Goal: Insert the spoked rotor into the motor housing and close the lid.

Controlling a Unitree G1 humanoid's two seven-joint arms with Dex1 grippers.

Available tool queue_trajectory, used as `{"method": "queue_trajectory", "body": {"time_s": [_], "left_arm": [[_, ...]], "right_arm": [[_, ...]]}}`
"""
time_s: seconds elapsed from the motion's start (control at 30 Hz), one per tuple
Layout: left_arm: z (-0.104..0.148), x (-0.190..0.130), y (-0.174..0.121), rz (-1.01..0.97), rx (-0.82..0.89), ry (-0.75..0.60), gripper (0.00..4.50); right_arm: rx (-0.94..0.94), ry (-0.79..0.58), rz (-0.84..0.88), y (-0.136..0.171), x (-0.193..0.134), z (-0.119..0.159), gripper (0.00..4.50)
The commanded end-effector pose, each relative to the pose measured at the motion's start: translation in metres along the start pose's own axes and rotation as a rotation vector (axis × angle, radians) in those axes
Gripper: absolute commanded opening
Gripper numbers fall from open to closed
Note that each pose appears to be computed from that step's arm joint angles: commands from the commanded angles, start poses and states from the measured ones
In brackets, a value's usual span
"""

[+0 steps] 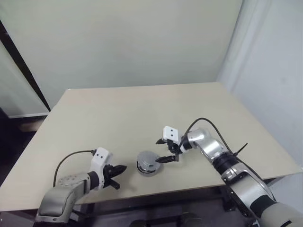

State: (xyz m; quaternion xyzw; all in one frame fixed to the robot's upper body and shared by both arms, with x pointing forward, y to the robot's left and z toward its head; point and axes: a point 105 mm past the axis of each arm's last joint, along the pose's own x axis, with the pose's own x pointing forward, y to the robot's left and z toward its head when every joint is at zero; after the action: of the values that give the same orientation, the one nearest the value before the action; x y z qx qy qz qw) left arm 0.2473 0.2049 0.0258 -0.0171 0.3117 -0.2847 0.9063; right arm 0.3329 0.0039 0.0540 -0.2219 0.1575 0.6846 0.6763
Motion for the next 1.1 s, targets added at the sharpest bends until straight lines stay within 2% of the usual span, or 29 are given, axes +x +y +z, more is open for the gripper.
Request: {"method": "queue_trajectory", "body": {"time_s": [0.03, 0.77, 0.87, 1.1], "left_arm": [[0.014, -0.010, 0.000, 0.009, 0.028, -0.044, 0.00], [0.011, -0.017, -0.009, 0.014, 0.033, -0.033, 0.00], [0.011, -0.016, -0.009, 0.013, 0.033, -0.033, 0.00], [0.011, -0.016, -0.009, 0.014, 0.032, -0.032, 0.00]], "right_arm": [[-0.050, -0.017, 0.010, -0.007, 0.000, 0.014, 4.47], [-0.025, 0.044, 0.033, -0.006, 0.020, -0.002, 4.47], [-0.019, 0.041, 0.036, -0.005, 0.022, -0.001, 3.88], [0.008, 0.026, 0.037, -0.004, 0.026, 0.001, 1.55]]}}
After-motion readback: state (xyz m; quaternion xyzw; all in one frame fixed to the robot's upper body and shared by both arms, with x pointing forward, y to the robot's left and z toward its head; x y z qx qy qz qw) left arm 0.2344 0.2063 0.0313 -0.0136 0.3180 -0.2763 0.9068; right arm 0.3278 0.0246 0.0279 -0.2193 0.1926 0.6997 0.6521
